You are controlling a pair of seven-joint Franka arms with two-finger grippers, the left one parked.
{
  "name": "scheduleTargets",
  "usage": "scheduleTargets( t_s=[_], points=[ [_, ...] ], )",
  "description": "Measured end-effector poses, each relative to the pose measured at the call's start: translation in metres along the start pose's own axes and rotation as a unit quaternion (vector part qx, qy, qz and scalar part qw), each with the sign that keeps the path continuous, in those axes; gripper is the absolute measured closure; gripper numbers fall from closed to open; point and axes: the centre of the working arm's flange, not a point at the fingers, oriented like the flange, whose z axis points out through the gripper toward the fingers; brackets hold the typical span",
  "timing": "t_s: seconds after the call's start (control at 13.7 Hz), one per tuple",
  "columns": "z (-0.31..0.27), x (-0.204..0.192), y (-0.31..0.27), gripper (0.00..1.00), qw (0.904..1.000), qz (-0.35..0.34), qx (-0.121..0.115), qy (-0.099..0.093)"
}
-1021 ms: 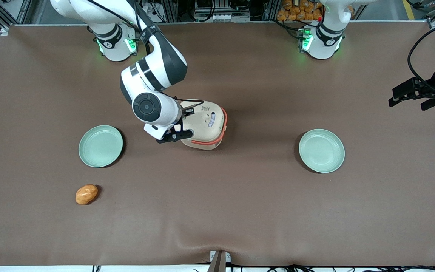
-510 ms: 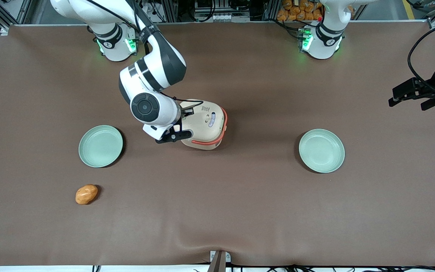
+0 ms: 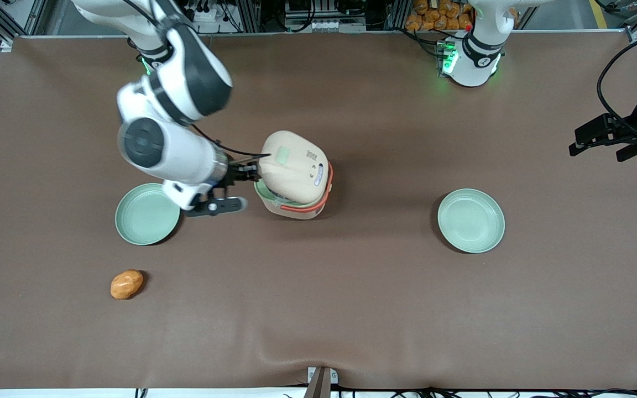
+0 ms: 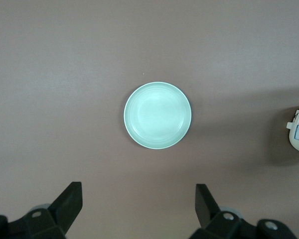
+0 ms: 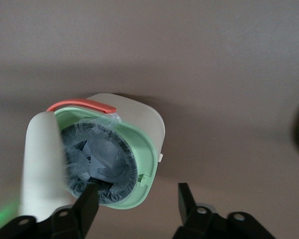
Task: Press rice cooker button with right arm
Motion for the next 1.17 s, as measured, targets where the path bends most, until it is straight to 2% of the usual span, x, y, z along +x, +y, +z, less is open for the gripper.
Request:
scheduleTargets(
  t_s=[0.15, 0.22, 0.44, 0.73, 0.8, 0.88, 1.02, 1.17],
  points=[
    [-0.035, -0.007, 0.016, 0.02, 0.9998, 0.009, 0.008, 0.016],
    [-0.053, -0.011, 0.028, 0.0, 0.9995, 0.015, 0.008, 0.025],
    [-0.104, -0.02, 0.083, 0.0, 0.9976, 0.047, -0.01, 0.05],
    [-0.159, -0.036, 0.181, 0.0, 0.9915, 0.116, -0.007, 0.059],
    [-0.167, -0.042, 0.202, 0.0, 0.9908, 0.121, -0.017, 0.059],
    [-0.175, -0.049, 0.225, 0.0, 0.9915, 0.11, -0.042, 0.056],
    [-0.18, -0.053, 0.238, 0.0, 0.9917, 0.094, -0.069, 0.054],
    [-0.183, -0.055, 0.251, 0.0, 0.9907, 0.098, -0.077, 0.055]
  ],
)
